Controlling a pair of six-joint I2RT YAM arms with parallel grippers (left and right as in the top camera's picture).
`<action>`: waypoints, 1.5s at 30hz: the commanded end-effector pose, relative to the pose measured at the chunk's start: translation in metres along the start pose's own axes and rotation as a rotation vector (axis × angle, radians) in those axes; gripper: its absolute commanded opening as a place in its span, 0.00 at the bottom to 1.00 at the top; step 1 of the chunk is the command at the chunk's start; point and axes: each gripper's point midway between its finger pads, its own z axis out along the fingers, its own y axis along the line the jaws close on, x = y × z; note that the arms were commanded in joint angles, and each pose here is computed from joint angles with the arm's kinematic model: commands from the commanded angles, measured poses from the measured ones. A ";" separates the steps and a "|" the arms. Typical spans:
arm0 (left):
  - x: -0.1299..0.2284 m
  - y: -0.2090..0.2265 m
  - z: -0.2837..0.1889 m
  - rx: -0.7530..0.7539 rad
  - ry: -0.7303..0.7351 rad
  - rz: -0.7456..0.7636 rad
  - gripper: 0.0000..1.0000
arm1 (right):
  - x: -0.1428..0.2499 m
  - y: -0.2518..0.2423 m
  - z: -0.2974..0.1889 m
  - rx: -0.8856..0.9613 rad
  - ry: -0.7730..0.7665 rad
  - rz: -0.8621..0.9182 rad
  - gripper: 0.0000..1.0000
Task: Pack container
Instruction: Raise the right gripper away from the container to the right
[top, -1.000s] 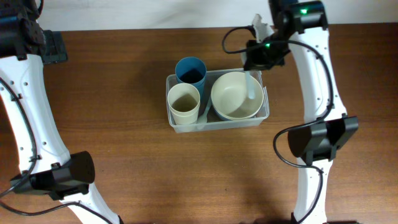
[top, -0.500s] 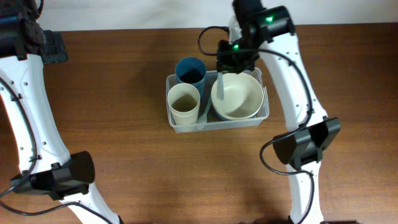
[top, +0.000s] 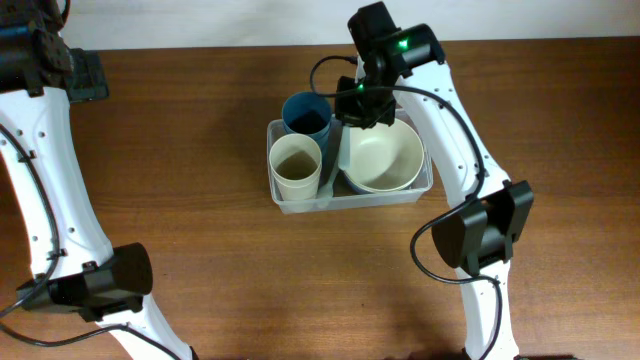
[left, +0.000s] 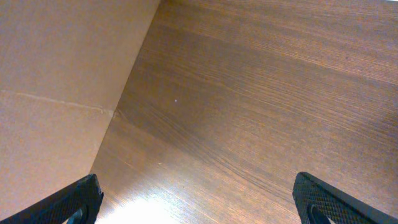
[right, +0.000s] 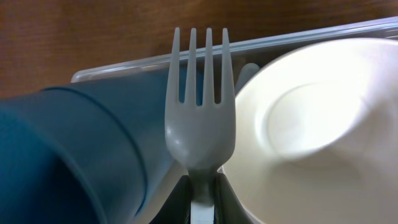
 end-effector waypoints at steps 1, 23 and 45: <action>-0.002 0.005 0.000 -0.014 -0.006 -0.012 1.00 | 0.012 0.008 0.011 -0.038 0.055 0.010 0.09; -0.002 0.005 0.000 -0.014 -0.006 -0.012 1.00 | -0.019 -0.050 -0.045 0.016 -0.053 0.122 0.88; -0.002 0.005 0.000 -0.014 -0.006 -0.012 1.00 | -0.015 -0.176 -0.206 0.144 -0.320 0.354 0.99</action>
